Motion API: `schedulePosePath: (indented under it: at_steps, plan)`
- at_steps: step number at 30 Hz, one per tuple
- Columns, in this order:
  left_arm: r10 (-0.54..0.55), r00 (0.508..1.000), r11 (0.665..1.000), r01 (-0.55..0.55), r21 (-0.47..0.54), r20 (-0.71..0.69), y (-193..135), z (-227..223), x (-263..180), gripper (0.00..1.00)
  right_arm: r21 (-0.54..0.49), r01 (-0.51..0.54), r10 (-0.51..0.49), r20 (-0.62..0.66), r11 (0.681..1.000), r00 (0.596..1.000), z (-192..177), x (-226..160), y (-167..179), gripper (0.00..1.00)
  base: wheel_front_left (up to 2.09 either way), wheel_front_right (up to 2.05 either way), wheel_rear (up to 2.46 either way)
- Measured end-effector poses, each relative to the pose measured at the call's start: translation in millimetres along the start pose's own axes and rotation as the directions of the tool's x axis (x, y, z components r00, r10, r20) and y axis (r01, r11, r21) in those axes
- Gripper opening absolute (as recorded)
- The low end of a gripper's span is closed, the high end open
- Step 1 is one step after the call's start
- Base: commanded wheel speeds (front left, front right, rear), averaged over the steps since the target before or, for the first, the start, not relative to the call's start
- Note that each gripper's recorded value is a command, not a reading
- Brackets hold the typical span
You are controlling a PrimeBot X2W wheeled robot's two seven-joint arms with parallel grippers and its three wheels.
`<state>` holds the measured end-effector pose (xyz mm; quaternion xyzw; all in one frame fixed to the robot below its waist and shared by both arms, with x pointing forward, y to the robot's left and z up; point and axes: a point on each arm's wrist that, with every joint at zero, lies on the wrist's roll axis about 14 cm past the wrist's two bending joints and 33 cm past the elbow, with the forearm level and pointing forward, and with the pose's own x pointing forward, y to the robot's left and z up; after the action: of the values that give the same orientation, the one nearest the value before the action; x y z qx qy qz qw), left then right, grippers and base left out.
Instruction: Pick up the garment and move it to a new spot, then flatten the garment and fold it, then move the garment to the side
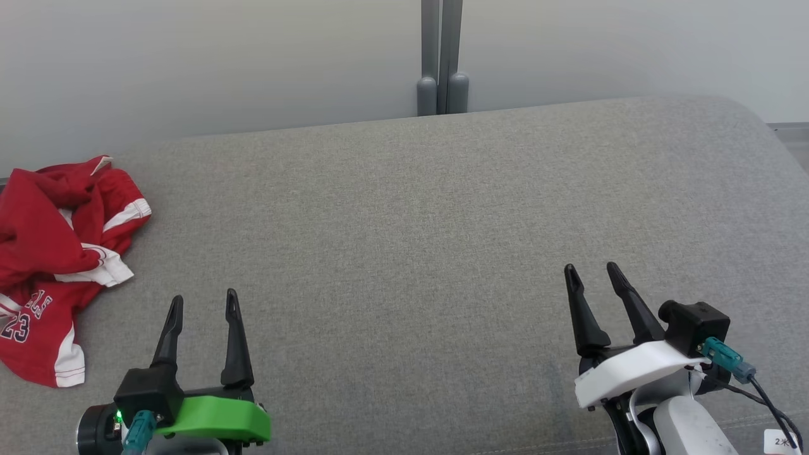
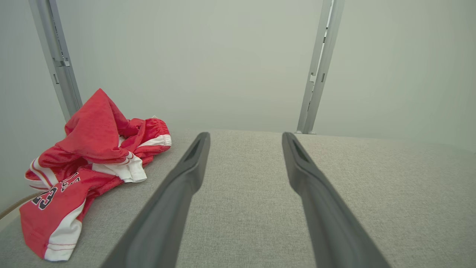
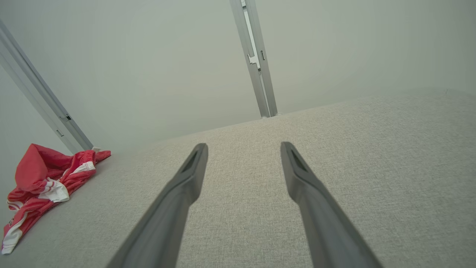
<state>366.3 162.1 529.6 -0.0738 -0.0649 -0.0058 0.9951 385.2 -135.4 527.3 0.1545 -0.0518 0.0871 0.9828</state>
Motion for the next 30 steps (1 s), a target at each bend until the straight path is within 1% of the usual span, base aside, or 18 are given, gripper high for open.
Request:
schedulePosePath:
  at_steps: [8, 17, 27, 30]
  plan:
    - [-0.015, 1.0, 0.997, 0.013, 0.071, 0.024, -1.3, 4.6, -0.9, 1.0, -0.061, -0.026, 0.027, 0.005, 0.998, 1.0, 0.8, -0.1, 6.0, 1.0, 0.0, 0.0, 0.0]
    - [-0.034, 0.999, 0.993, 0.029, 0.118, 0.039, -4.6, 7.1, -2.9, 1.0, -0.106, -0.039, 0.041, 0.013, 0.994, 0.999, 1.5, -1.0, 8.3, 1.0, 0.0, 0.0, 0.0]
    - [-0.035, 0.999, 0.993, 0.031, 0.11, 0.038, -3.6, 6.3, -4.0, 1.0, -0.074, -0.033, 0.034, 0.01, 0.997, 0.999, -0.2, -0.7, 7.3, 1.0, 0.0, 0.0, 0.0]
    - [-0.032, 0.999, 0.994, 0.027, 0.11, 0.038, -2.7, 6.4, -4.3, 1.0, -0.079, -0.037, 0.038, 0.008, 0.996, 0.999, -0.7, -0.5, 8.5, 1.0, 0.0, 0.0, 0.0]
